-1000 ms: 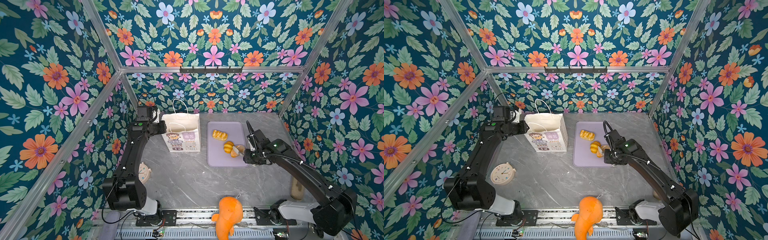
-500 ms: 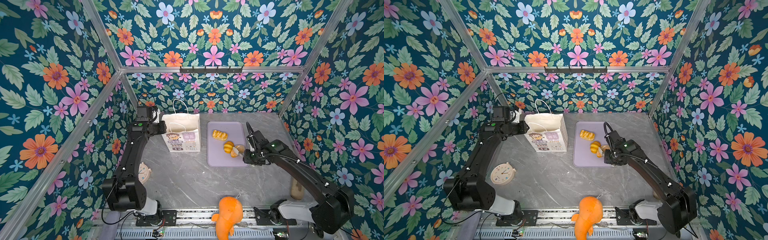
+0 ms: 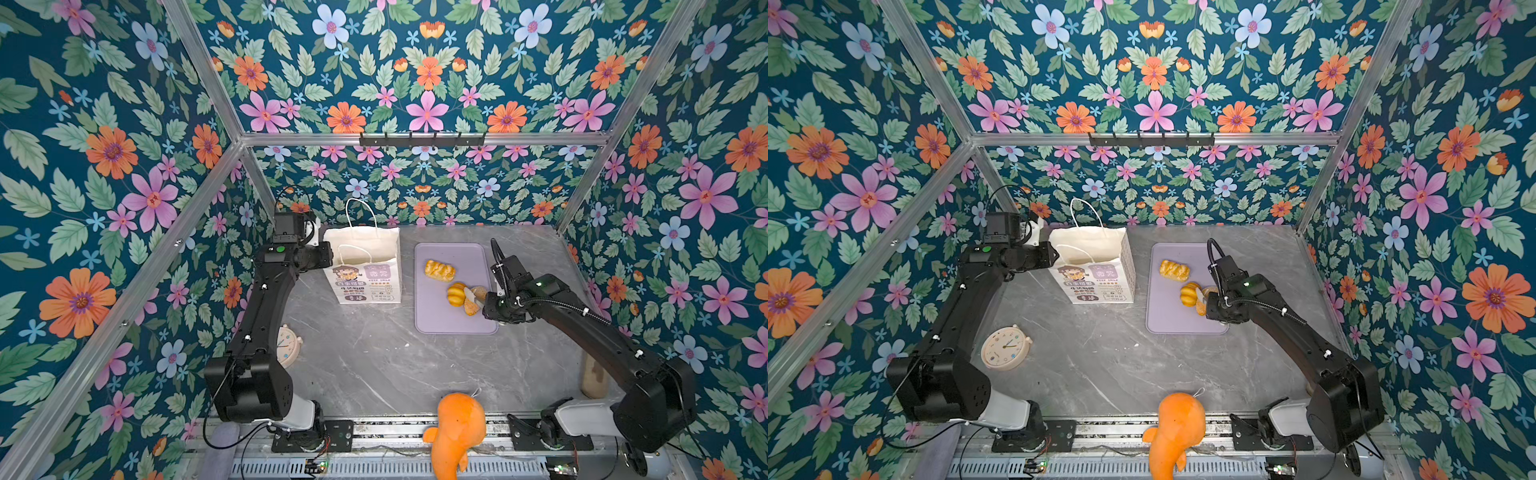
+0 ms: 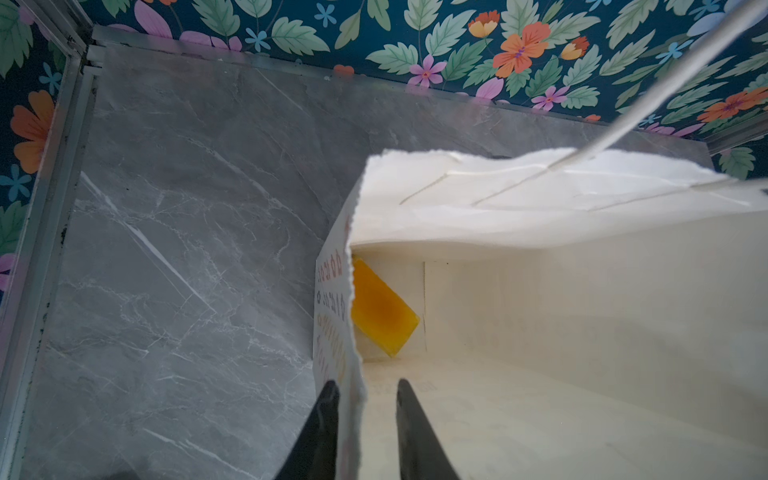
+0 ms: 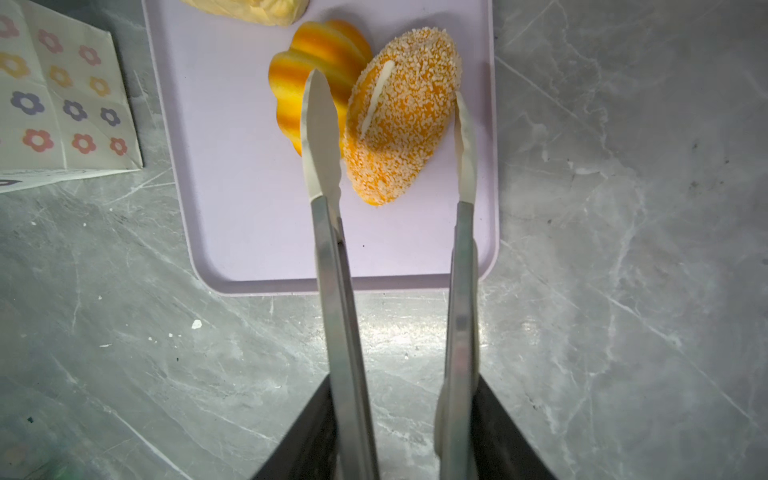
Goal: Place the fake bread into the paper bag
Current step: 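Lower the tongs with the right gripper around the sugar-coated orange bun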
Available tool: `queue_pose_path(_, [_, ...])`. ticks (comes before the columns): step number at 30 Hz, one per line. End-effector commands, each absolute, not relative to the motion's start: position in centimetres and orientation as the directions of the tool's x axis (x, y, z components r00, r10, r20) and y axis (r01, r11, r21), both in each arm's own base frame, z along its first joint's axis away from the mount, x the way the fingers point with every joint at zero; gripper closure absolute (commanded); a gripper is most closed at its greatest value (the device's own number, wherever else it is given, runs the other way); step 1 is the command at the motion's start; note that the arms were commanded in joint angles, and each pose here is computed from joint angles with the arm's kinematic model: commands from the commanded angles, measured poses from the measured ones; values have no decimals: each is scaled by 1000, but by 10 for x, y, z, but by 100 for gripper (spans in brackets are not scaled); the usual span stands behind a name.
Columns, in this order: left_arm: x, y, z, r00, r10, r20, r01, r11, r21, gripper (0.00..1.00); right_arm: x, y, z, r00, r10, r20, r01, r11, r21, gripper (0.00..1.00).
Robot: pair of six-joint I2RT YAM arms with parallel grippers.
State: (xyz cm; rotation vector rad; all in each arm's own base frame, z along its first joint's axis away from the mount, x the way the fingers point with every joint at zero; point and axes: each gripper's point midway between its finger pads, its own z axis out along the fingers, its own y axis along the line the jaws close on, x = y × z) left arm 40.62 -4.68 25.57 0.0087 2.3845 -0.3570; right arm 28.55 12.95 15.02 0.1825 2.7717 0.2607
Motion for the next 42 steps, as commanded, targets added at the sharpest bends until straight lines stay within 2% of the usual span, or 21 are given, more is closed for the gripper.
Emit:
queue_pose_path(1, [408,-47,258,-736,-85,-672,115,962,-248,74,303,136,160,-914,138,-381,55,974,220,53])
queue_pose_path(8, [409,-48,260,-734,-85,-674,118,961,-250,74,314,136,160,-927,90,-364,26,984,177,53])
queue_pose_path(18, [409,-49,257,-740,-78,-669,125,960,-250,74,288,113,159,-957,54,-286,38,997,62,53])
queue_pose_path(24, [410,-50,256,-742,-79,-666,126,959,-254,74,281,115,156,-966,46,-254,32,998,61,53])
queue_pose_path(36, [408,-50,257,-740,-78,-668,127,959,-253,74,284,127,160,-961,30,-275,13,998,63,52])
queue_pose_path(42, [408,-50,255,-744,-77,-664,129,958,-255,74,285,123,150,-971,17,-239,15,1000,11,52])
